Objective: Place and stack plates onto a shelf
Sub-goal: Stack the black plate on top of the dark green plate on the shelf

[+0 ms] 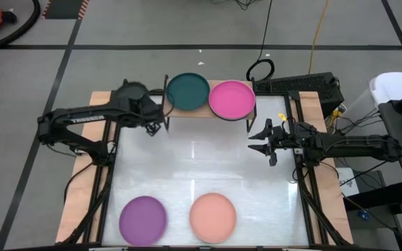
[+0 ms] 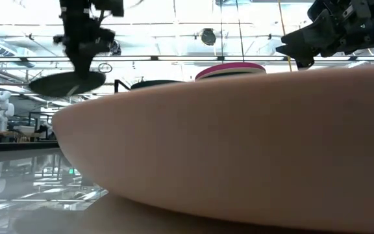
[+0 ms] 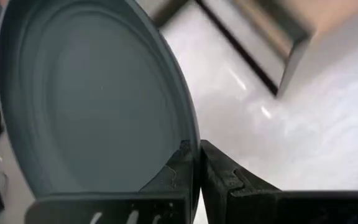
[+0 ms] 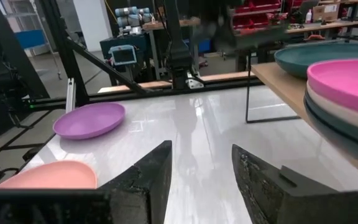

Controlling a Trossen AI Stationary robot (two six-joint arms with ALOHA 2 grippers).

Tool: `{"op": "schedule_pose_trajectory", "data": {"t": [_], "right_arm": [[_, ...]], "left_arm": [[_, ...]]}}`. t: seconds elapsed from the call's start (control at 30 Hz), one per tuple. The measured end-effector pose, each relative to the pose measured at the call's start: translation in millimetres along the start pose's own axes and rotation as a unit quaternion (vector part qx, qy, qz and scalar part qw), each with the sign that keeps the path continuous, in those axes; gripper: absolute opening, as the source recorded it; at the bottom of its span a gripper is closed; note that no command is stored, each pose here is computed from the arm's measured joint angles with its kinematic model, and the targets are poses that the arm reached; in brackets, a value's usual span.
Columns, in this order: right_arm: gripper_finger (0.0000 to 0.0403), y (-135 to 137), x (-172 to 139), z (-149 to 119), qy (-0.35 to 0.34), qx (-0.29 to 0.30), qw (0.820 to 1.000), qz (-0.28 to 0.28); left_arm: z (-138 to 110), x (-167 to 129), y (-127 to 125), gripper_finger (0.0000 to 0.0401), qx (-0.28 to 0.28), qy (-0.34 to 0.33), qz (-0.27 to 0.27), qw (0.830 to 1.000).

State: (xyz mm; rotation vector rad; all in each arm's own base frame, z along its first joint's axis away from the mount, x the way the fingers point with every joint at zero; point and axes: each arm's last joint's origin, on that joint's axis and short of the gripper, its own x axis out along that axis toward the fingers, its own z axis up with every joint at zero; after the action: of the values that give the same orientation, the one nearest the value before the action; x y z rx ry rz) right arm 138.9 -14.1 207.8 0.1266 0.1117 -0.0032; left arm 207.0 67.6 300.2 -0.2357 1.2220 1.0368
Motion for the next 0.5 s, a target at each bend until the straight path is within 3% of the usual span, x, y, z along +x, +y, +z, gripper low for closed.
{"op": "schedule_pose_trajectory", "data": {"t": [0.17, 0.3, 0.5], "right_arm": [[0.0151, 0, 0, -4, 0.003, 0.000, 1.000, -0.001], [0.0151, 0, 0, 2, -0.025, -0.004, 1.000, 0.002], [0.0151, 1, -1, 8, -0.058, -0.016, 0.998, 0.005]], "left_arm": [[26, -37, 4, 0.0012, 0.063, -0.118, -0.013, 0.991], [49, -57, 0, 0.0012, 0.107, -0.219, -0.044, 0.969], [82, -56, -21, 0.0012, 0.202, -0.269, -0.079, 0.938]]}}
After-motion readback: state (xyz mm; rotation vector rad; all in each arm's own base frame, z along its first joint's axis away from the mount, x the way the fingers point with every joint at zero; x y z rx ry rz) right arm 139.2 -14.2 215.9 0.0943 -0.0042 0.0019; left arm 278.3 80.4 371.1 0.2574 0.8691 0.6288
